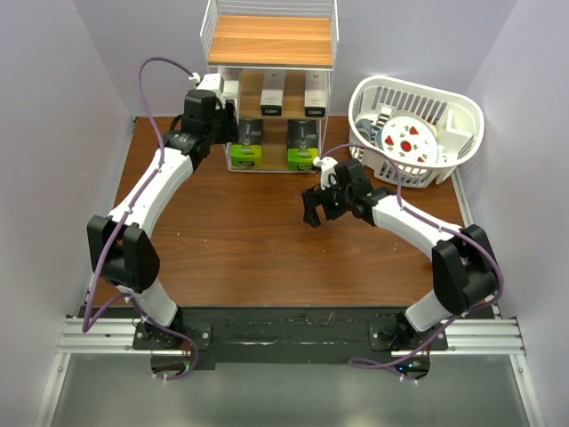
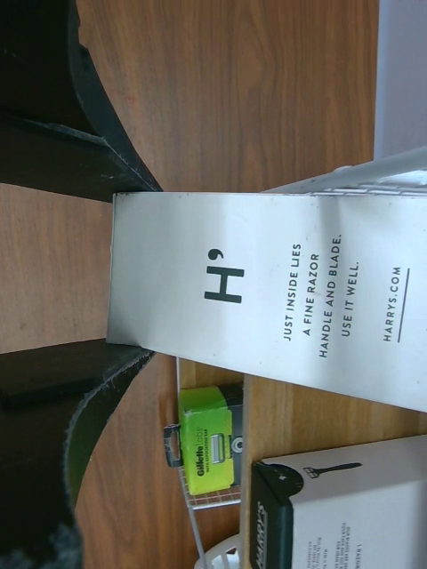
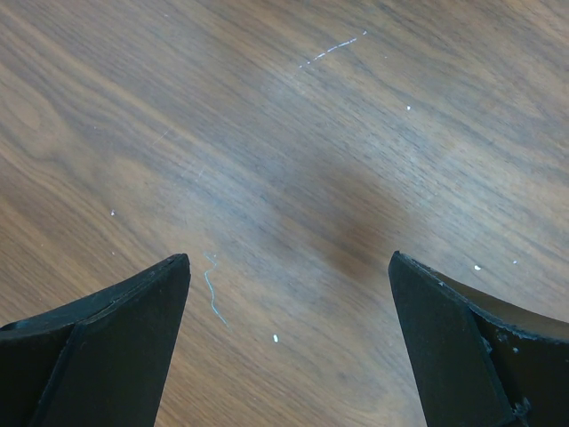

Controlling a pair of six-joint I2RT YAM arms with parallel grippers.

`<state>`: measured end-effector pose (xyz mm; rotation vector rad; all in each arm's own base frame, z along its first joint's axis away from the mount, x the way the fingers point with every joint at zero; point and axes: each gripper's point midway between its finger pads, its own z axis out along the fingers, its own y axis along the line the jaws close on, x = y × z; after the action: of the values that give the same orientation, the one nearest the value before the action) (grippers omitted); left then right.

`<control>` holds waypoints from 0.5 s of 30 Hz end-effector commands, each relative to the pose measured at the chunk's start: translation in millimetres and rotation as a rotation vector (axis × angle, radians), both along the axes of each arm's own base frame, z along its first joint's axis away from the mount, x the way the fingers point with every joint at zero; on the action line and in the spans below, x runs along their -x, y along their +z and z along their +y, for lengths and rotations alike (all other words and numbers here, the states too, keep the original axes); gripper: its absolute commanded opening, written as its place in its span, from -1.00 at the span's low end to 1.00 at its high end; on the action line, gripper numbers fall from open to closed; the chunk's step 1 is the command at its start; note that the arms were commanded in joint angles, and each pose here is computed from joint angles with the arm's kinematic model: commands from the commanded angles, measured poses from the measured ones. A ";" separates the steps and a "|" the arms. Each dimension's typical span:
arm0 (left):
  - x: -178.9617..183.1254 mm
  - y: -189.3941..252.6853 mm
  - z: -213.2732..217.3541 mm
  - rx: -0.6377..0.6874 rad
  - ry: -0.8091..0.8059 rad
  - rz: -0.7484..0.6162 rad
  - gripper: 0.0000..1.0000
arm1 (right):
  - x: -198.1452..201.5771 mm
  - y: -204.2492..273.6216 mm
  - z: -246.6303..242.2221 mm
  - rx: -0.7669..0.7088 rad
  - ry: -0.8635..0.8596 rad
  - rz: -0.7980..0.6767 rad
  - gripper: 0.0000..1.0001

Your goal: Place and organize the shaving razors onto the shelf

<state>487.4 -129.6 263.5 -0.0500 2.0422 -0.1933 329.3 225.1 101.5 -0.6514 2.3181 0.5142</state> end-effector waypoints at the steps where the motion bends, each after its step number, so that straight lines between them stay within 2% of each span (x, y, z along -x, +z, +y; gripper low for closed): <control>1: -22.6 46.2 4.6 0.035 0.053 -0.143 0.04 | -7.8 19.6 -2.6 -0.022 -0.014 -0.073 0.97; 15: -37.1 49.9 2.5 0.037 0.068 -0.160 0.34 | -8.2 17.0 -7.0 -0.021 -0.024 -0.071 0.97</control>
<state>510.3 -130.2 269.0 -0.0827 2.0081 -0.1709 329.0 220.0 98.8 -0.6384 2.3260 0.5084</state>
